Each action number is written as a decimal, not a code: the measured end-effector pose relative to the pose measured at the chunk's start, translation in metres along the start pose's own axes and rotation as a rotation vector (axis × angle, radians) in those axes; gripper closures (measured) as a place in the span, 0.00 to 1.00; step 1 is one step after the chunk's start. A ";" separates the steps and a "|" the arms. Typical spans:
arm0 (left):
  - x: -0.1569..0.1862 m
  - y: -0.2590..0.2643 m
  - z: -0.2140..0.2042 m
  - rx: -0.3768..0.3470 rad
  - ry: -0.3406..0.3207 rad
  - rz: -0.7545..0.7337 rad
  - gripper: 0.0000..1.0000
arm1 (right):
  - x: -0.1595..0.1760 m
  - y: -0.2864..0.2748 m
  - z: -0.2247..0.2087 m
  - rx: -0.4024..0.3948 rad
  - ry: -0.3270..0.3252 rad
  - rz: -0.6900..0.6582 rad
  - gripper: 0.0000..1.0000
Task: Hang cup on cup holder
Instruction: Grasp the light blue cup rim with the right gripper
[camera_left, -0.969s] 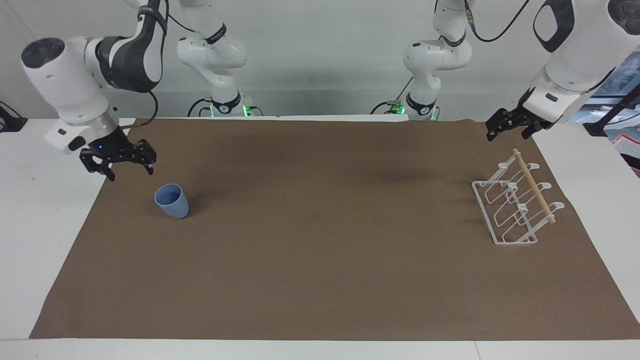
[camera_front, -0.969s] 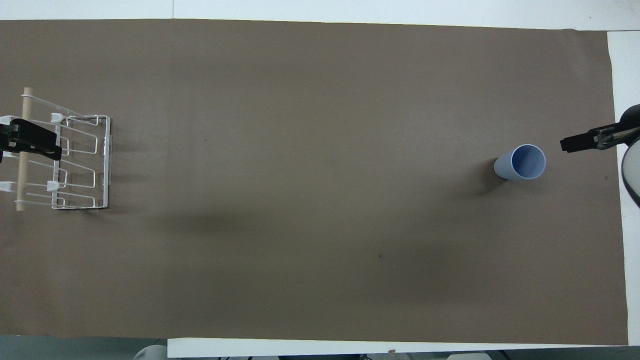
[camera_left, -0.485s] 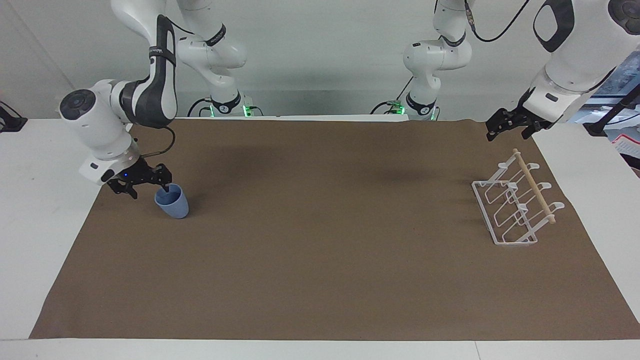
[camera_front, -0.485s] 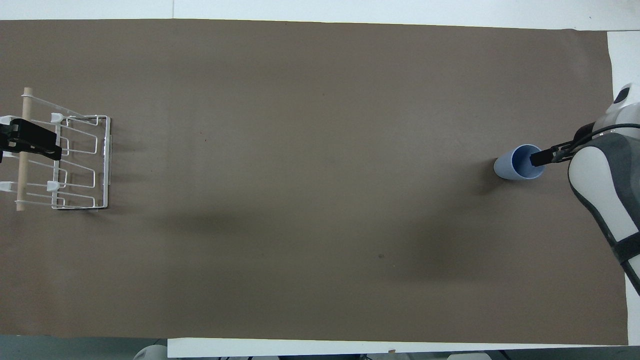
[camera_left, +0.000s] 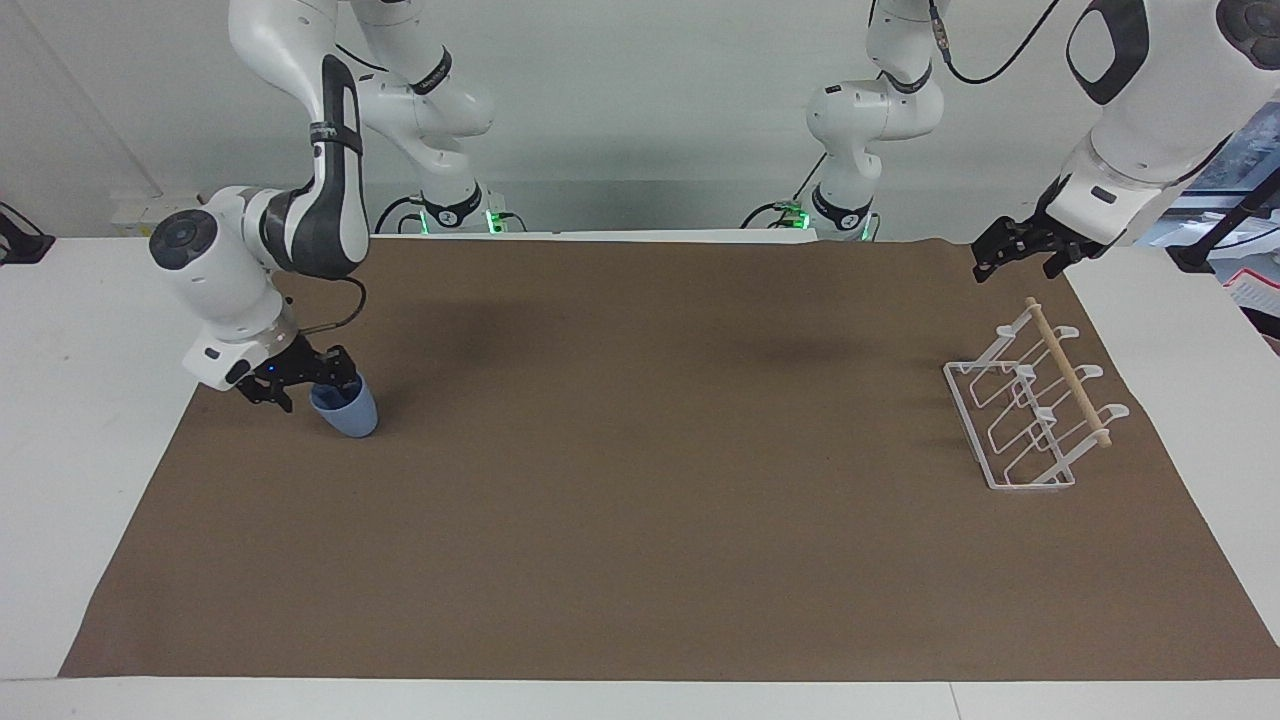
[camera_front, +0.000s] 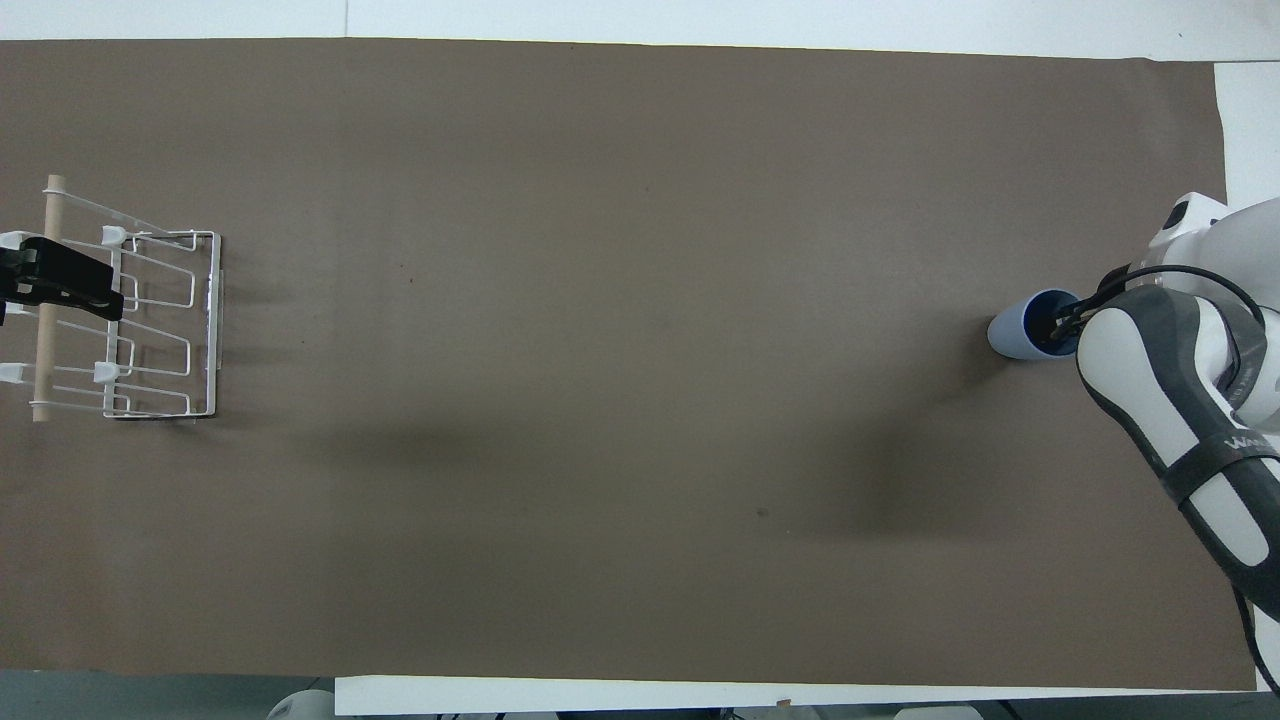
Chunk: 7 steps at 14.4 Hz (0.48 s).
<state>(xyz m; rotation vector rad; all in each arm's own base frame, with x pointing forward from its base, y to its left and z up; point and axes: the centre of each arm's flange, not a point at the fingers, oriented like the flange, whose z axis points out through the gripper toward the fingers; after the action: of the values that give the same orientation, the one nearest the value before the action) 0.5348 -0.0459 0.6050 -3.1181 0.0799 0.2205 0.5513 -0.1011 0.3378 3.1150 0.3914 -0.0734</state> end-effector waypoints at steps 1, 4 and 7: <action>0.000 0.000 0.000 0.000 0.000 0.000 0.00 | 0.000 -0.001 0.001 0.001 -0.002 -0.001 0.54; 0.000 0.000 0.000 0.000 0.001 0.000 0.00 | 0.003 -0.008 0.000 0.006 -0.014 -0.015 0.86; 0.000 0.002 0.000 0.000 0.000 0.003 0.00 | 0.007 -0.013 -0.013 0.026 -0.061 -0.026 0.96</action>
<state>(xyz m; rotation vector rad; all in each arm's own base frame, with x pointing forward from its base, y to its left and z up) 0.5347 -0.0477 0.6051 -3.1178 0.0851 0.2198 0.5554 -0.0869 0.3504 3.1246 0.4328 -0.1737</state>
